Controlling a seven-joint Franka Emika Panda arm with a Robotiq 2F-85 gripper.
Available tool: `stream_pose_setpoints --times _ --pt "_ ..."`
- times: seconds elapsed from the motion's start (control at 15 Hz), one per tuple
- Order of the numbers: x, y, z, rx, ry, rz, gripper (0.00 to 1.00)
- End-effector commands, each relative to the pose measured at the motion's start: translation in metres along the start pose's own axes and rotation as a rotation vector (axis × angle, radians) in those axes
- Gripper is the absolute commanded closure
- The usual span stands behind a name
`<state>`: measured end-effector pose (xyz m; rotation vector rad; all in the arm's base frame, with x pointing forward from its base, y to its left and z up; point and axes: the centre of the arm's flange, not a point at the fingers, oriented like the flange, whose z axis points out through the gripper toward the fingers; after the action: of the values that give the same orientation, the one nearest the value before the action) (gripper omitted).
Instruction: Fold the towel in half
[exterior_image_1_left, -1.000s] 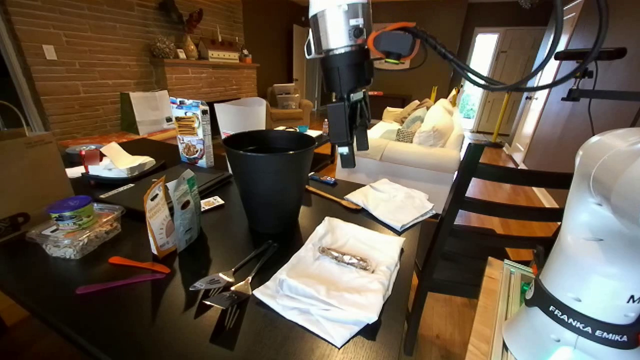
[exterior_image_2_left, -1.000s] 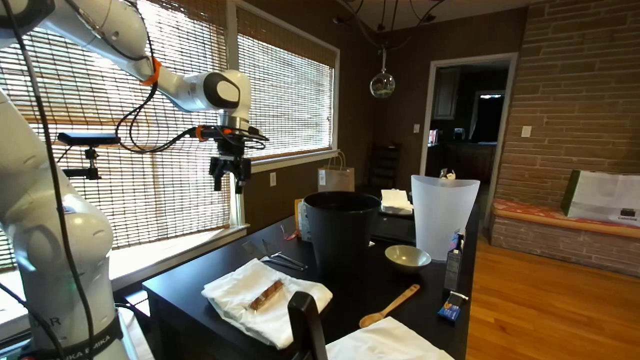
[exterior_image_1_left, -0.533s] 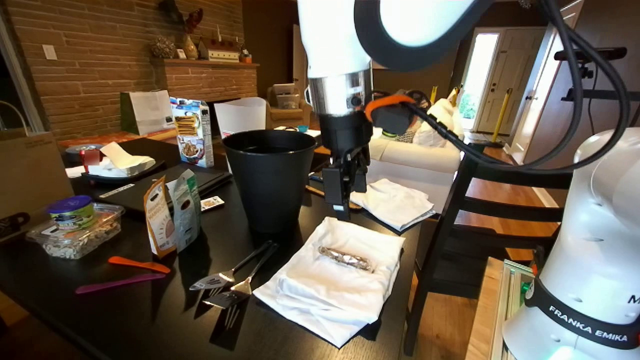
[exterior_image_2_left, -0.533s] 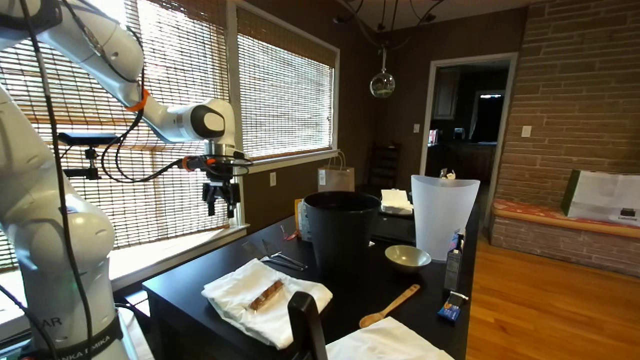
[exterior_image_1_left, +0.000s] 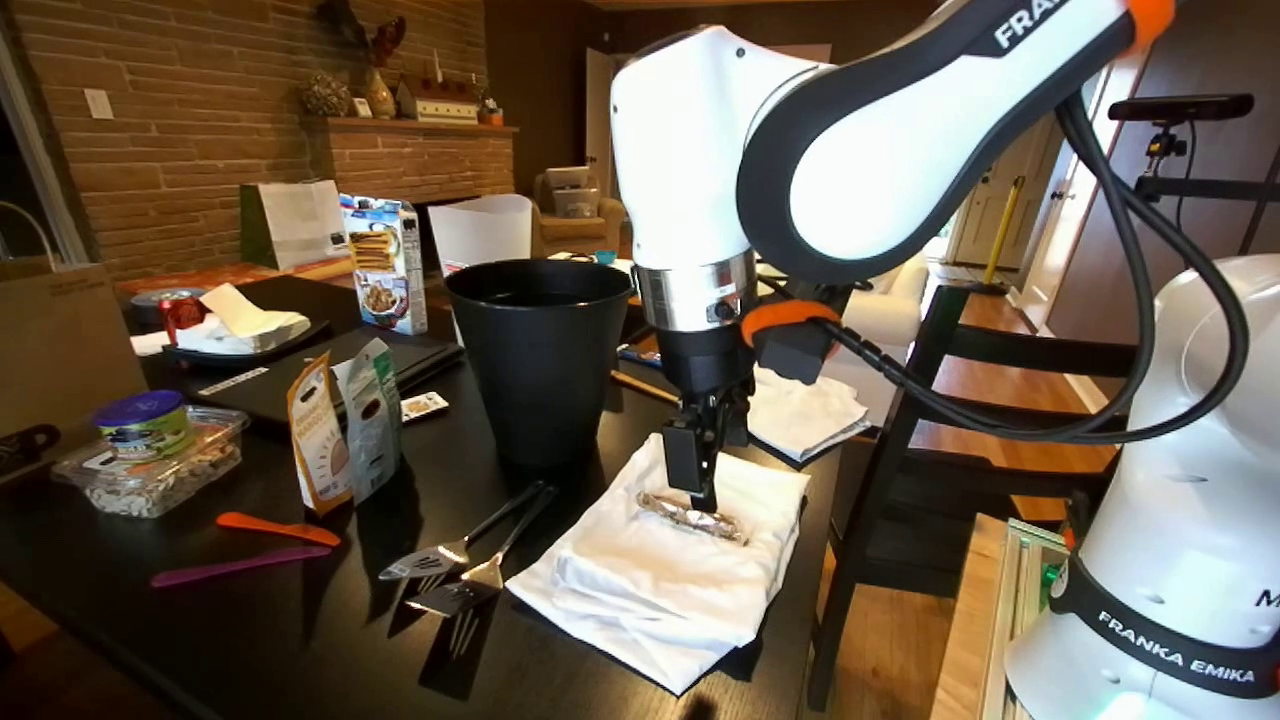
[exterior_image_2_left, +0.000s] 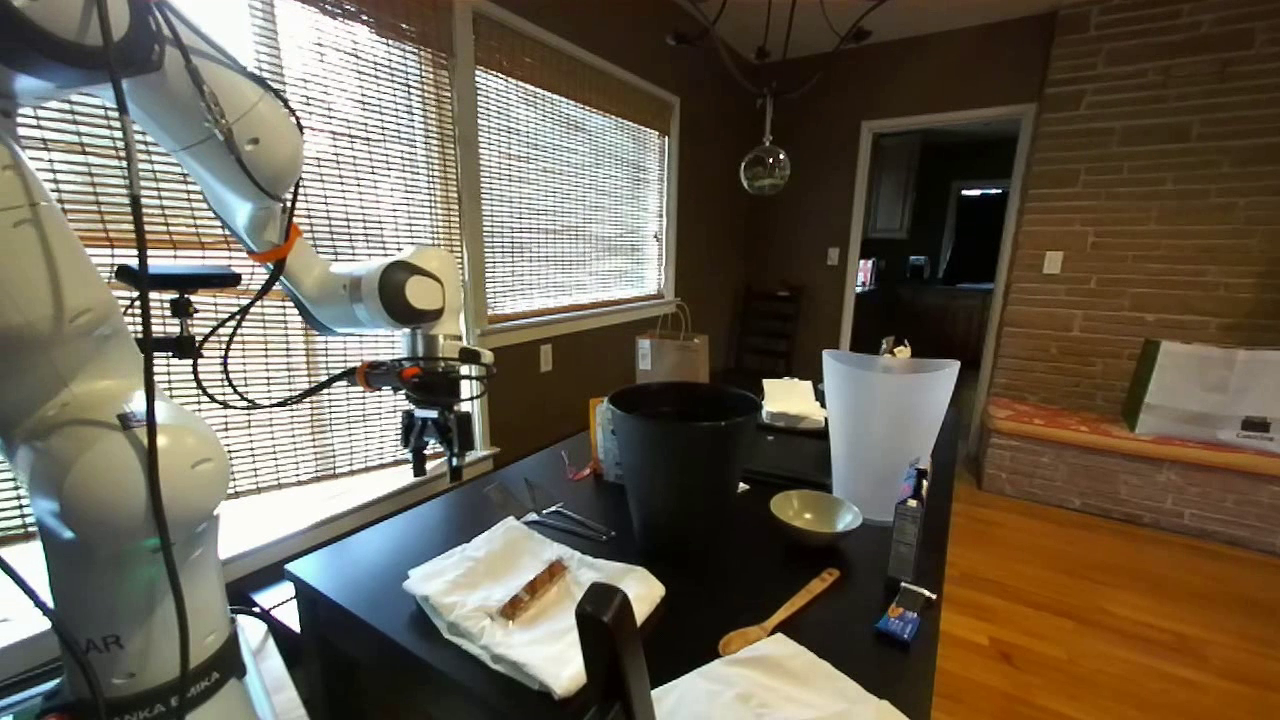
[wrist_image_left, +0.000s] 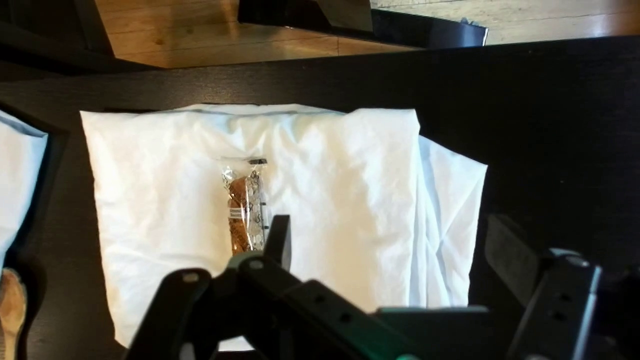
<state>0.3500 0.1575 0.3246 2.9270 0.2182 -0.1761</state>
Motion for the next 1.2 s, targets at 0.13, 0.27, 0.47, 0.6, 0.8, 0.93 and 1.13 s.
stream_pose_setpoints --times 0.13,0.27,0.47,0.6,0.8,0.93,1.13 --pt "0.000 0.000 -0.002 0.001 0.004 0.001 0.00" --pt "0.002 -0.005 0.007 -0.002 0.006 -0.001 0.00" --pt "0.008 -0.018 0.024 -0.016 0.055 -0.024 0.00" --pt "0.013 -0.029 0.039 -0.028 0.100 -0.048 0.00" --pt "0.019 -0.045 0.059 -0.069 0.162 -0.067 0.00" --pt "0.021 -0.055 0.073 -0.094 0.193 -0.075 0.00" --pt "0.026 -0.065 0.091 -0.111 0.230 -0.061 0.00"
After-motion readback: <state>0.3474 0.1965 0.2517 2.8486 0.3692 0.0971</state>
